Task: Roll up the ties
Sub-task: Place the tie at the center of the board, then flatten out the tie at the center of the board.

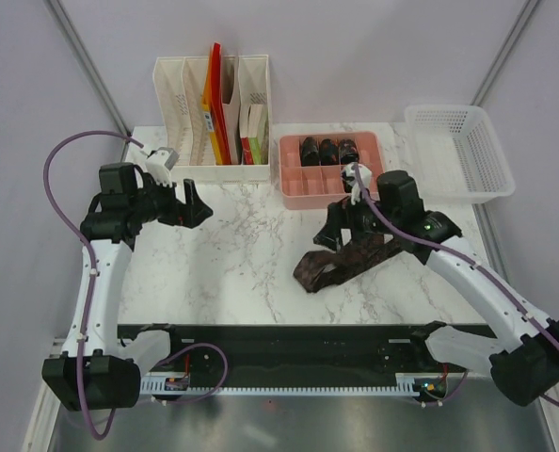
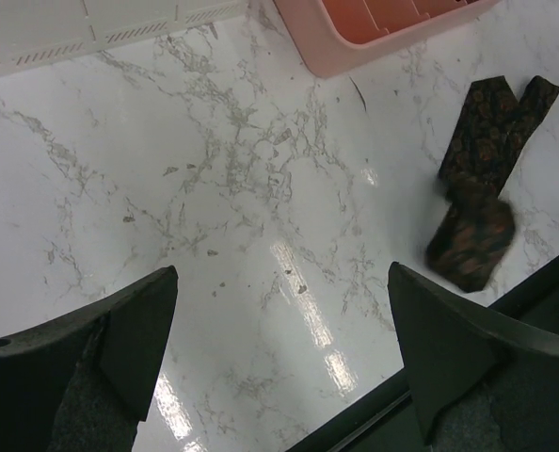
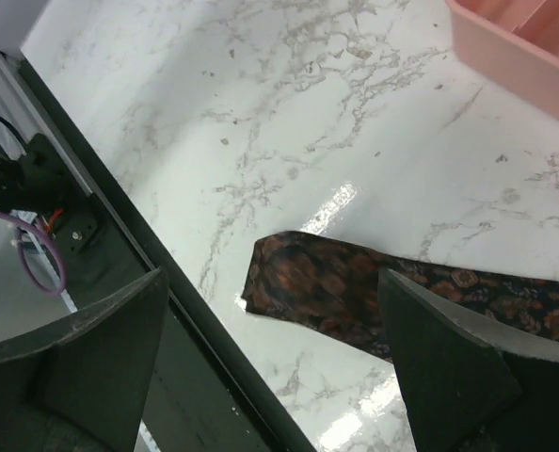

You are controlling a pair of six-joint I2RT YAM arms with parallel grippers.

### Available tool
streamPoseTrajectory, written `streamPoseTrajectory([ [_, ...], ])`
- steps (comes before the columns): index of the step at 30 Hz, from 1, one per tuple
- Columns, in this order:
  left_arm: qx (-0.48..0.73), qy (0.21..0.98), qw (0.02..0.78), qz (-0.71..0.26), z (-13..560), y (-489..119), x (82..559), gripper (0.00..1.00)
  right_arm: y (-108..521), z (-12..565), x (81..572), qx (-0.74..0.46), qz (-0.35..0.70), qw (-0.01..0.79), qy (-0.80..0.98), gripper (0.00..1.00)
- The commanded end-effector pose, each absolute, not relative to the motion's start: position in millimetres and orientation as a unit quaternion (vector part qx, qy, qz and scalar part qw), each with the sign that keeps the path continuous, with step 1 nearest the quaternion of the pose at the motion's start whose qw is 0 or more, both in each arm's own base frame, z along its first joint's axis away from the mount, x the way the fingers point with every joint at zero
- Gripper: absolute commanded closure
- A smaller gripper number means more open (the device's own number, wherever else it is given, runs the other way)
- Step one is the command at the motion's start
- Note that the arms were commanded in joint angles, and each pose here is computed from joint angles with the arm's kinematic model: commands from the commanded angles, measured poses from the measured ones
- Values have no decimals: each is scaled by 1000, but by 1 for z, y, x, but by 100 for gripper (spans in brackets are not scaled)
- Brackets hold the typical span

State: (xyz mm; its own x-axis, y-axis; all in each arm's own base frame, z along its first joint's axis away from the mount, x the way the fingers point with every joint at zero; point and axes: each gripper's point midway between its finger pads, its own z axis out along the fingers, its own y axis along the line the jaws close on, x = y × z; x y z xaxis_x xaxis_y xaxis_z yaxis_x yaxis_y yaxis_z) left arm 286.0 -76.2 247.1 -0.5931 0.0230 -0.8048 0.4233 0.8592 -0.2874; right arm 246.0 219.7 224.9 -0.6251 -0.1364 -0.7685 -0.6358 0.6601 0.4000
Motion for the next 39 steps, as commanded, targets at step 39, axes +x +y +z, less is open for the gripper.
streamPoseTrajectory([
  [39,608,668,330,-275,158,-309,240,24,-19,48,309,-88,170,225,955,36],
])
